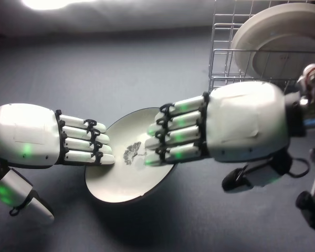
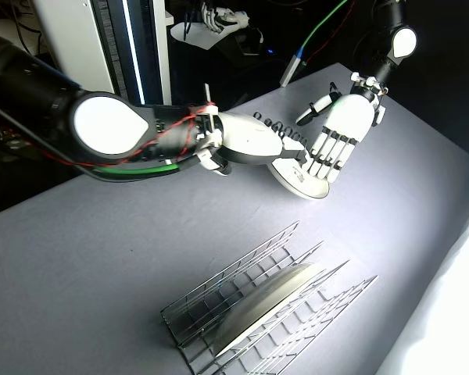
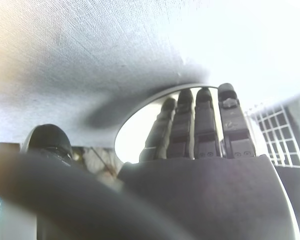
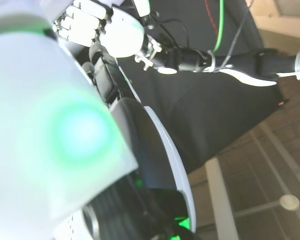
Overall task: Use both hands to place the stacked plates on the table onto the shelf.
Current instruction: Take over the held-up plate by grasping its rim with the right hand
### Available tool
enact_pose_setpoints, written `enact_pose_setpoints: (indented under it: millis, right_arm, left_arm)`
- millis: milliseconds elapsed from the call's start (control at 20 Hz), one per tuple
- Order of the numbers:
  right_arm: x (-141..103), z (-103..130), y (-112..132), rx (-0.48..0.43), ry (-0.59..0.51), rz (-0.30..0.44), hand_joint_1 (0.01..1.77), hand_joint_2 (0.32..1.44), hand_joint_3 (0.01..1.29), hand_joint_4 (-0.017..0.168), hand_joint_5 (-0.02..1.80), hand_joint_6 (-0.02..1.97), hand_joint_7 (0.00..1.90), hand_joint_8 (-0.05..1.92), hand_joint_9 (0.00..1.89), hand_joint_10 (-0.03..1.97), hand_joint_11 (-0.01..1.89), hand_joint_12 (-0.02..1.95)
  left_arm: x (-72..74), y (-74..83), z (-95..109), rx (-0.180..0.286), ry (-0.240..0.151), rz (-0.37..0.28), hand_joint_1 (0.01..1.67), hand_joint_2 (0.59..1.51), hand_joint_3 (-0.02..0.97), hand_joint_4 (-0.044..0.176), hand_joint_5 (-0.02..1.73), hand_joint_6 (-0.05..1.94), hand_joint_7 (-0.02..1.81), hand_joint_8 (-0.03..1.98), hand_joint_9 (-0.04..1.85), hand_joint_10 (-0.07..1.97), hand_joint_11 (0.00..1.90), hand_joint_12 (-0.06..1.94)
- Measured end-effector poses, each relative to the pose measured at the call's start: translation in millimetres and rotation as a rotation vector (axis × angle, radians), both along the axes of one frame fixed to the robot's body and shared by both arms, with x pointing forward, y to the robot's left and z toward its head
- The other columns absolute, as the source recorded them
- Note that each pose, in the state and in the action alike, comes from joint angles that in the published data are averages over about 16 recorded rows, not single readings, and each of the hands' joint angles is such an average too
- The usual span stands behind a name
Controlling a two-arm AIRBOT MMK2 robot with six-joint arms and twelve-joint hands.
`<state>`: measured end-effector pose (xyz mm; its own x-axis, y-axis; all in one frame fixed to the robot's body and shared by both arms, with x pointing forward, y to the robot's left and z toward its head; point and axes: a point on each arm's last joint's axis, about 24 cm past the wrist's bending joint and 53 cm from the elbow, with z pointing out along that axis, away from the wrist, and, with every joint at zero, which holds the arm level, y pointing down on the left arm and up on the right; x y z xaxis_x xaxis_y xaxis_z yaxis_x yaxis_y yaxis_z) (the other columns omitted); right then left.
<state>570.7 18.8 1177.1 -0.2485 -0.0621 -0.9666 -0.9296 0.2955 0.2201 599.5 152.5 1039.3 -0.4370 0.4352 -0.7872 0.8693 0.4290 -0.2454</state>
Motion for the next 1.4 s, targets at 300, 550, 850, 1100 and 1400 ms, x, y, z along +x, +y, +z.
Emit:
enact_pose_setpoints:
  millis: [300, 550, 850, 1100, 1400]
  right_arm:
    - [10, -27, 25, -0.022, 0.042, -0.008, 0.94, 1.06, 0.01, 0.004, 0.14, 0.02, 0.10, 0.03, 0.10, 0.01, 0.01, 0.52]
    - [21, -40, 41, -0.029, 0.055, -0.015, 0.98, 1.06, 0.01, 0.003, 0.16, 0.02, 0.14, 0.03, 0.15, 0.01, 0.01, 0.67]
    - [30, -43, 58, -0.015, 0.060, -0.019, 1.05, 1.08, 0.01, 0.001, 0.31, 0.01, 0.31, 0.02, 0.32, 0.04, 0.07, 0.96]
    - [31, -38, 70, 0.002, 0.062, -0.011, 1.11, 1.08, 0.01, -0.003, 0.48, 0.11, 0.53, 0.08, 0.56, 0.16, 0.28, 1.12]
    - [27, -30, 73, 0.020, 0.061, -0.001, 1.16, 1.05, 0.01, -0.007, 0.66, 0.38, 0.76, 0.31, 0.82, 0.51, 0.61, 1.15]
  left_arm:
    - [0.0, -0.9, 0, -0.002, 0.002, -0.001, 0.02, 1.074, 0.019, -0.011, 0.00, -0.04, 0.02, 0.00, 0.01, -0.01, 0.03, -0.02]
    - [0.2, -1.4, 0, -0.004, 0.003, -0.002, 0.02, 1.075, 0.019, -0.011, 0.00, -0.04, 0.03, 0.00, 0.01, -0.01, 0.03, -0.02]
    - [0.4, -1.8, 0, -0.005, 0.003, -0.003, 0.02, 1.077, 0.020, -0.011, 0.00, -0.04, 0.03, -0.01, 0.01, -0.01, 0.03, -0.02]
    - [0.9, -1.8, 0, -0.006, 0.003, -0.004, 0.02, 1.080, 0.020, -0.011, 0.00, -0.04, 0.03, -0.01, 0.01, -0.01, 0.03, -0.02]
    - [1.5, -6.0, 7, -0.018, -0.004, -0.012, 0.02, 1.086, 0.020, -0.011, 0.00, -0.04, 0.03, -0.01, 0.01, -0.01, 0.03, 0.00]
